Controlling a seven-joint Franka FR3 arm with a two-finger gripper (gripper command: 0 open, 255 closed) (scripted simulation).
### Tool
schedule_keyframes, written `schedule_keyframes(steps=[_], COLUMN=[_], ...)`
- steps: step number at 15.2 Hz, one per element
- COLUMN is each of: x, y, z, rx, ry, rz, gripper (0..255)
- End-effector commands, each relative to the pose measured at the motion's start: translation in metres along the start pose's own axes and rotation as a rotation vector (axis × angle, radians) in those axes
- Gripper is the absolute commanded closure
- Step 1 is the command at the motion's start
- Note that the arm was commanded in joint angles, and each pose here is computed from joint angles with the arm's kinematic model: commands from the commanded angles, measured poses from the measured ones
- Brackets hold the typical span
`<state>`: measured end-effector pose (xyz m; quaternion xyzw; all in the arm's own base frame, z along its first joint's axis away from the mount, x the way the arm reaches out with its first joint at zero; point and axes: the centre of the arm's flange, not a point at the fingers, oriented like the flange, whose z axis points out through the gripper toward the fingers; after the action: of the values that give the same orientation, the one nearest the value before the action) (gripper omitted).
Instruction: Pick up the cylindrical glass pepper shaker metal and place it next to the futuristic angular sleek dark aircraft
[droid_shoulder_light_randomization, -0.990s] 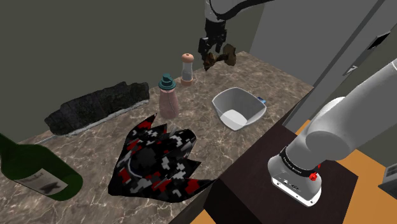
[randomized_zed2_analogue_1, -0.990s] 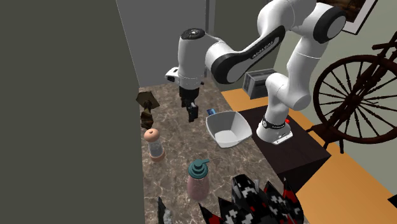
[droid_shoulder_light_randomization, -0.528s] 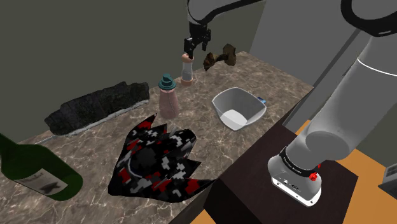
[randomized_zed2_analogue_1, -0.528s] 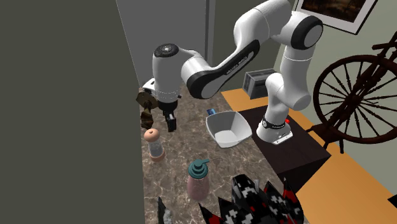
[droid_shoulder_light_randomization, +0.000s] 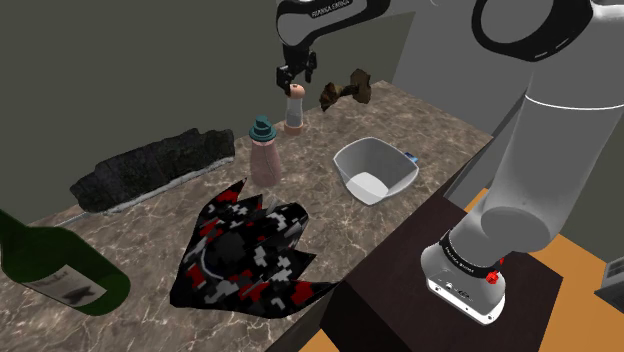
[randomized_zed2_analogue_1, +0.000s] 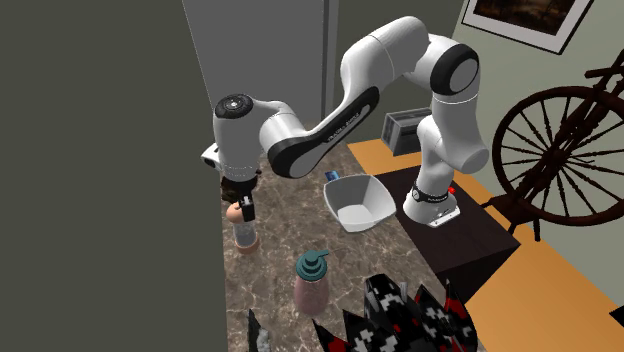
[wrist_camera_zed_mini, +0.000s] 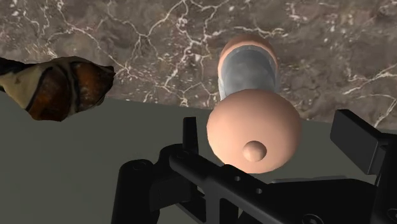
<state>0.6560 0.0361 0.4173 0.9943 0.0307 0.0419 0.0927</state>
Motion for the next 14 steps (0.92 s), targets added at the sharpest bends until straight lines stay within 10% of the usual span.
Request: schedule_keyframes(steps=[1, 11, 12, 14], x=[0.001, 0.001, 0.001, 0.001], y=[0.0, 0.0, 0.0, 0.0], z=[0.011, 0.024, 0.024, 0.024], rx=[-0.001, -0.001, -0.001, -0.001], ry=[0.0, 0.0, 0.0, 0.0], rz=[0.0, 0.0, 0.0, 0.0], gripper=[0, 0, 255, 255])
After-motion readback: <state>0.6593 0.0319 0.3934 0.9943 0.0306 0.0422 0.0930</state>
